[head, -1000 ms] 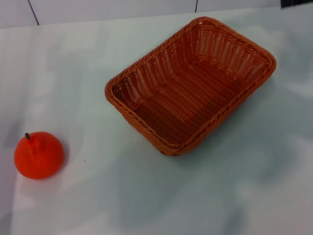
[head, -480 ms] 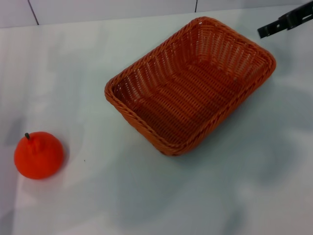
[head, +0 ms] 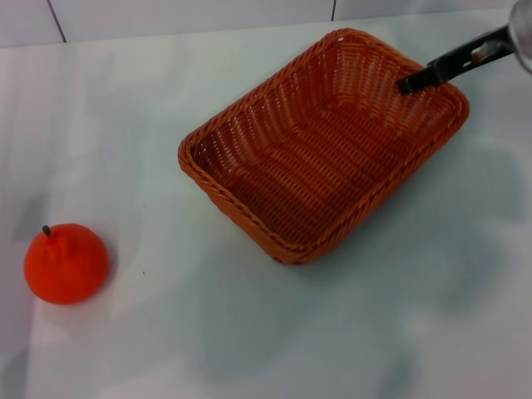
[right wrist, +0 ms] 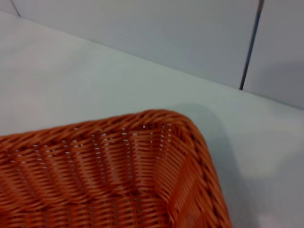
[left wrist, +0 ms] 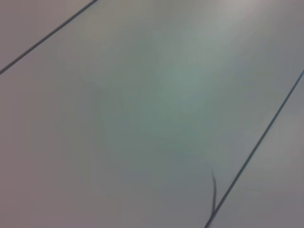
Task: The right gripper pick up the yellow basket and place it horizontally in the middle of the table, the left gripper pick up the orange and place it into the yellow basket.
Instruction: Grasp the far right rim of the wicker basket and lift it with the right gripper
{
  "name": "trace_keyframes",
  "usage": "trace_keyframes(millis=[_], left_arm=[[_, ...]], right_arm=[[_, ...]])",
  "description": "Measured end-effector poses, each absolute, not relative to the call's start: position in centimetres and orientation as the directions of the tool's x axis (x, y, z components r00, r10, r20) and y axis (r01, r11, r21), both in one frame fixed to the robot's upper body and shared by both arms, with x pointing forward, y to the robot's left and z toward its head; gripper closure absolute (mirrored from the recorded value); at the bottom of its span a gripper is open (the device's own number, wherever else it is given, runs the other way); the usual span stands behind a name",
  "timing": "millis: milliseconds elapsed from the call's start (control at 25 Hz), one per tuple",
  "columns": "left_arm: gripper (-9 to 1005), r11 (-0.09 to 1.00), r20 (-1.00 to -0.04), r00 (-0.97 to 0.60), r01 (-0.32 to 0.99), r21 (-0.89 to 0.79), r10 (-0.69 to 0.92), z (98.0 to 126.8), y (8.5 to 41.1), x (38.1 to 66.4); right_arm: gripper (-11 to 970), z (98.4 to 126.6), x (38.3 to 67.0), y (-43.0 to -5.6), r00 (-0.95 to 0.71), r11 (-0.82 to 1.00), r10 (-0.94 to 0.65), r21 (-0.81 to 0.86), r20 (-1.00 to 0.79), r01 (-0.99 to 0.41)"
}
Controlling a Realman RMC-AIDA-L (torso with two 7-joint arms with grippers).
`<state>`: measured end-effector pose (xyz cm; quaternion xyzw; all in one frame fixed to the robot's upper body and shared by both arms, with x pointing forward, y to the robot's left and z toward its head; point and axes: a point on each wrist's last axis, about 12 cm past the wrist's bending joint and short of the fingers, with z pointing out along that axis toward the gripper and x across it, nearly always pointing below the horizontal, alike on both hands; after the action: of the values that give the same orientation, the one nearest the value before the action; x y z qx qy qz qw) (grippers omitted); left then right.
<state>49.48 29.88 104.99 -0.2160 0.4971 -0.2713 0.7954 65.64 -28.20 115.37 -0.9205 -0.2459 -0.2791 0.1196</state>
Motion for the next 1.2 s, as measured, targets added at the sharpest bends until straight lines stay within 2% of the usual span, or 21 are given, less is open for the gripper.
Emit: trace_keyframes(millis=[240,680,920,1200], left_arm=[[134,0.759,-0.676,0.353,0.212,-0.616,-0.647,104.9,29.9,49.5],[135,0.755,-0.679,0.337,0.204,-0.624,-0.652,104.8,29.7,50.0],[136,0.754,-0.679,0.337,0.204,-0.624,-0.653,104.9,29.7,50.2],[136,0.753,-0.681,0.33,0.193,-0.629,-0.654,104.7,29.7,50.3]], right_arm=[[219,113.6,65.6,-27.1,0.711,-0.846,0.398,-0.068,0.58,0.529],[667,113.5,65.2,-27.7,0.721,-0.845,0.382,-0.096,0.578,0.525],[728,114.6,63.8,-29.2,0.727,-0.817,0.27,-0.249,0.631,0.52],[783,115.7,60.9,-32.8,0.704,-0.75,0.038,-0.446,0.709,0.489]])
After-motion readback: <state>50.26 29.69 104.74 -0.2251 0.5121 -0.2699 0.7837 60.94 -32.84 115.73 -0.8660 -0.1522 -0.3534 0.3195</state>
